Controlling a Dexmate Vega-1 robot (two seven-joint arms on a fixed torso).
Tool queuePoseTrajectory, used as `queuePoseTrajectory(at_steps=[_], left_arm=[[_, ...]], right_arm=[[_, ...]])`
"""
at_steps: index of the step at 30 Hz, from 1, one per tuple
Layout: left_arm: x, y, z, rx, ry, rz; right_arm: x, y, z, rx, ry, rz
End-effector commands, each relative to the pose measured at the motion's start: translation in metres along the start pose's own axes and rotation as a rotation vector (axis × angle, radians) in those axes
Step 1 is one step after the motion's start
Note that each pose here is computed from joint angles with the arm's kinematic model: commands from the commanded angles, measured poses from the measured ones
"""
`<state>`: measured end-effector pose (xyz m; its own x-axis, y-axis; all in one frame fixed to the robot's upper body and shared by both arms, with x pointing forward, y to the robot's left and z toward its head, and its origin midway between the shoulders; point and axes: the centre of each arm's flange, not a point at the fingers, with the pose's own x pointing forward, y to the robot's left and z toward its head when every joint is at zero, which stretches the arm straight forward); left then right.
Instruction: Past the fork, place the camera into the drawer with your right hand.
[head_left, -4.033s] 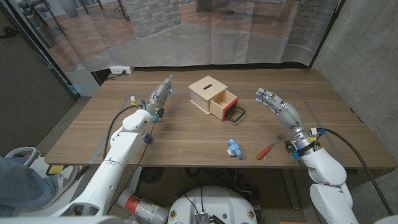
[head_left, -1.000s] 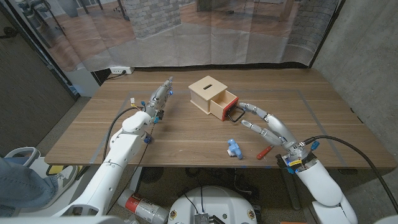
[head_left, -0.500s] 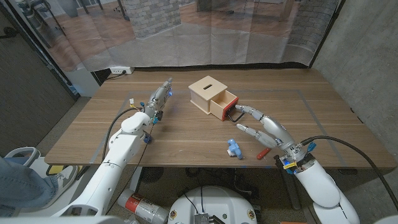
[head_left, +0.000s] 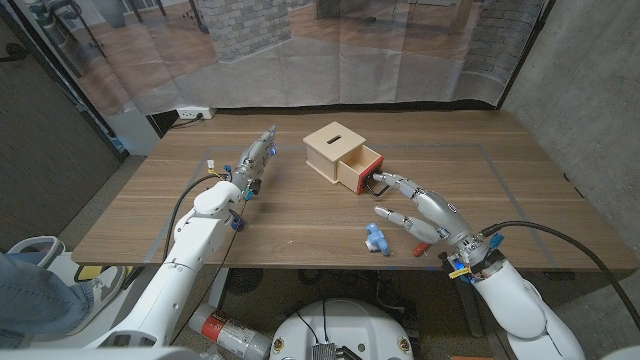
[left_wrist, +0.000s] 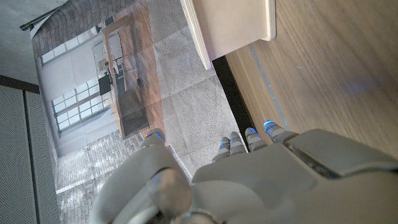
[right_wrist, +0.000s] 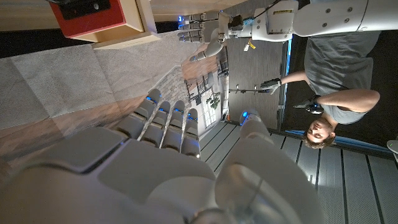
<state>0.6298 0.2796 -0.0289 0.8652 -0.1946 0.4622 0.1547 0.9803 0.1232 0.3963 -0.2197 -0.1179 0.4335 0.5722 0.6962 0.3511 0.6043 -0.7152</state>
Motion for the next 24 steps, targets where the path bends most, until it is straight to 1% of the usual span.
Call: queuePoseTrajectory(at_steps=[1,6,12,18,24], left_arm=[[0.0007,-0.0016,0.0019,0.0,-0.006,-0.003],[0.0019,-0.0024,0.0005,-0.002,-0.004,-0.005],[0.0028,-0.0029,-0.0009,-0.003,0.0,-0.005],[0.0031,-0.0021,-0.0019,-0.004,0.001,-0.003],[0.003,-0.0001,-0.003,-0.006,0.005,0.002]], right_arm=[[-0.0007,0.0045,0.0074,-0.124,0.008,0.038],[-0.0008,0.006,0.0092,-0.182,0.015,0.059],[-0.0008,0.0068,0.0098,-0.221,0.025,0.073],[0.0027,0.0096,0.011,-0.265,0.028,0.097],[0.0061,0.0096,0.0134,-0.309,0.026,0.123]])
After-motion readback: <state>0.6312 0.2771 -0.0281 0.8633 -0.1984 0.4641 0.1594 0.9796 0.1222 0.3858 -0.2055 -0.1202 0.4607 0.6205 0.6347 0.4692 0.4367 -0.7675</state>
